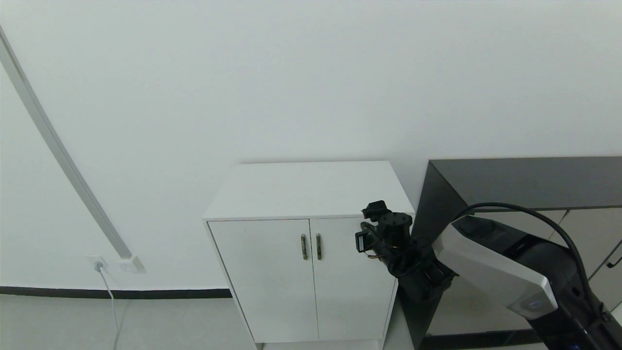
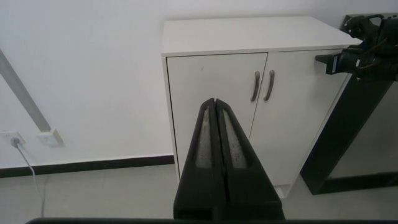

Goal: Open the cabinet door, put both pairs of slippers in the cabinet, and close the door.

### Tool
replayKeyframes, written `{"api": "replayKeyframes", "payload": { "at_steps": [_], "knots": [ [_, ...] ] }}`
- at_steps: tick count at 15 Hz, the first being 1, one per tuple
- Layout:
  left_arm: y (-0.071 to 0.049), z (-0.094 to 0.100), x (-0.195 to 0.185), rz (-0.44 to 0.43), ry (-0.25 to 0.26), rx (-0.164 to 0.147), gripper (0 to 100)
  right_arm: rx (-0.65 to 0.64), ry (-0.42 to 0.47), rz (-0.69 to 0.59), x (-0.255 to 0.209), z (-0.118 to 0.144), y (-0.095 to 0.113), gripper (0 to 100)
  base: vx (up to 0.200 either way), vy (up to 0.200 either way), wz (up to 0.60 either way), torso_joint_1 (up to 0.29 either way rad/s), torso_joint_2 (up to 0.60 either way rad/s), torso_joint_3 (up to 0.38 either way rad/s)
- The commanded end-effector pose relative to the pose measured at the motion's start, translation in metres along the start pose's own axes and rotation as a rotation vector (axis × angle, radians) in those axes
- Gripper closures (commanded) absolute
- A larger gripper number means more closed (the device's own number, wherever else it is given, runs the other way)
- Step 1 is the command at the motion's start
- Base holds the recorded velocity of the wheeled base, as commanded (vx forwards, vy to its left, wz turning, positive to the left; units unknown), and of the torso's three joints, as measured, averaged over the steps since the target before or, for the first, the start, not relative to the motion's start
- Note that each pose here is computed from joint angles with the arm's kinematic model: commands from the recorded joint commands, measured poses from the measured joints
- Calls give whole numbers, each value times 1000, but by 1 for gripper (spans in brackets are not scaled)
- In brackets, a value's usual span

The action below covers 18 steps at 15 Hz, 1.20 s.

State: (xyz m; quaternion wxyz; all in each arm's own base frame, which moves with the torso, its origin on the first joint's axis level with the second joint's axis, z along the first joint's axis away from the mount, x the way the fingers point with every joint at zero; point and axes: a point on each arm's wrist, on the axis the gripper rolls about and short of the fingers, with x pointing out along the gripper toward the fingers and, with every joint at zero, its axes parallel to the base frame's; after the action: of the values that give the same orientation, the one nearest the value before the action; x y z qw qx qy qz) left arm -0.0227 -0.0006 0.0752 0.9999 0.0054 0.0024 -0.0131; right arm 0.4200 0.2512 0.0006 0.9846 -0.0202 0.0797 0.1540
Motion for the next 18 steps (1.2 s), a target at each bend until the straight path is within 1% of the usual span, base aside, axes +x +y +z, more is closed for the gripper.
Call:
{"api": "replayKeyframes", "payload": {
  "at_steps": [1, 8, 10, 12, 14, 16, 17, 18],
  "knots": [
    [0, 0, 0, 0, 0, 0, 100, 2, -7, -1, 1, 2, 0, 100, 0, 0, 0, 0, 0, 0],
    [0, 0, 0, 0, 0, 0, 100, 3, -8, 1, -2, 3, 1, 100, 0, 0, 0, 0, 0, 0],
    [0, 0, 0, 0, 0, 0, 100, 2, -18, 12, -15, 10, 3, 100, 0, 0, 0, 0, 0, 0],
    [0, 0, 0, 0, 0, 0, 100, 5, -32, 10, -32, 22, 0, 100, 0, 0, 0, 0, 0, 0],
    [0, 0, 0, 0, 0, 0, 100, 9, -40, -3, -53, 30, -10, 100, 0, 0, 0, 0, 0, 0],
    [0, 0, 0, 0, 0, 0, 100, 16, -45, -38, -74, 33, -29, 100, 0, 0, 0, 0, 0, 0],
    [0, 0, 0, 0, 0, 0, 100, 17, -49, -50, -78, 34, -35, 100, 0, 0, 0, 0, 0, 0],
    [0, 0, 0, 0, 0, 0, 100, 24, -53, -88, -92, 35, -53, 100, 0, 0, 0, 0, 0, 0]
  ]
}}
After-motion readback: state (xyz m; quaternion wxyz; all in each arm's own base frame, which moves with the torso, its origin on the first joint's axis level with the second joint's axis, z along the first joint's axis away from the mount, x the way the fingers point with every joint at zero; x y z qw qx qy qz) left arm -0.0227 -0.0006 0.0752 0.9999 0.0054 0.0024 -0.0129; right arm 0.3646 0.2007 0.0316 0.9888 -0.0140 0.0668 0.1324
